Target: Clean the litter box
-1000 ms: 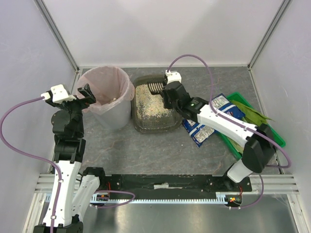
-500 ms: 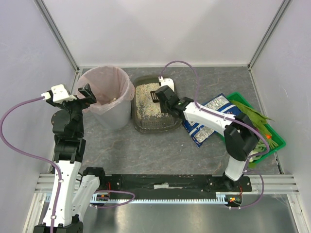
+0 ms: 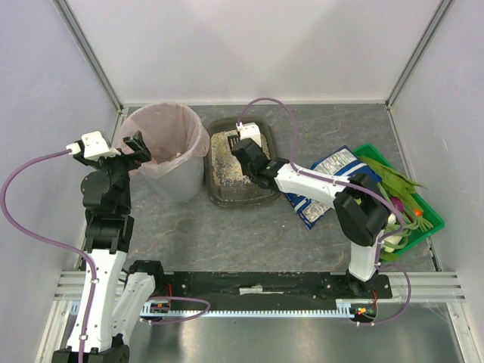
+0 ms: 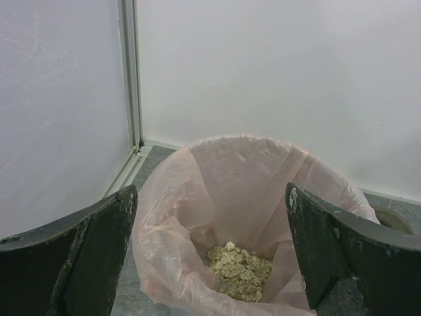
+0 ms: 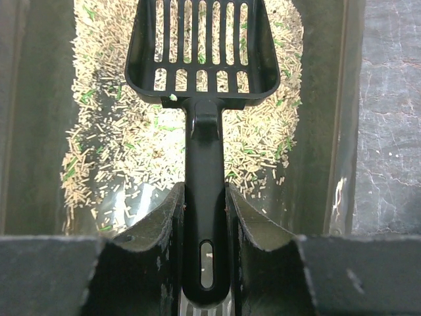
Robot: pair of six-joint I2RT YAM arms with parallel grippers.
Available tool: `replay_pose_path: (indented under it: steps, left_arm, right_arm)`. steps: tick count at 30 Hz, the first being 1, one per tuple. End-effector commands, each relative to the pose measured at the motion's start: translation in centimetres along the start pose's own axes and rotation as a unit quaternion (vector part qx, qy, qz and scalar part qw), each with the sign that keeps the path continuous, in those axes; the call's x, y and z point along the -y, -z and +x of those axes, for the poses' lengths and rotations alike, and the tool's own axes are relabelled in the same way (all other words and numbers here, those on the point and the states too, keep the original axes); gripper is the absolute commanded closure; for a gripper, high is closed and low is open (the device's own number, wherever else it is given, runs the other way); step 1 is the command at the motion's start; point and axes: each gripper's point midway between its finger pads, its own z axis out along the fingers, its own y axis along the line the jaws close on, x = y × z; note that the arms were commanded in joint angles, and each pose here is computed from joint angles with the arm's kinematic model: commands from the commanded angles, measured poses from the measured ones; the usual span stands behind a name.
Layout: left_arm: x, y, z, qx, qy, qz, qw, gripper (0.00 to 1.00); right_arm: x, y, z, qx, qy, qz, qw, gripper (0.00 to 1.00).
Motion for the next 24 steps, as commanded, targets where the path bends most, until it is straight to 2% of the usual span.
replay_pose_path:
  steps: [1, 10, 22, 23, 24]
  left_arm:
    - [0.4, -0.1, -1.0, 0.021, 0.019, 0.007, 1.0, 0.01]
    - [0.4, -0.1, -1.1, 0.023, 0.015, 0.009, 1.0, 0.01]
    - [0.6, -0.2, -1.1, 0.022, 0.016, 0.012, 1.0, 0.01]
    - [0.6, -0.2, -1.1, 0.022, 0.016, 0.013, 1.0, 0.01]
    - [0.6, -0.2, -1.1, 0.022, 0.016, 0.013, 1.0, 0.01]
  right_arm:
    - [-0.1, -1.7, -0.7, 0.035, 0.001, 0.015, 0.999, 1.0]
    - [-0.4, -2.6, -0.8, 0.062, 0.01, 0.009, 0.998, 1.0]
    - [-0.2, -4.1, 2.5, 0.031, 0.012, 0.023, 0.999, 1.0]
    - [-0.1, -4.2, 2.7, 0.027, 0.013, 0.024, 0.999, 1.0]
    - [-0.1, -4.2, 2.9, 0.024, 0.012, 0.025, 0.999, 0.94]
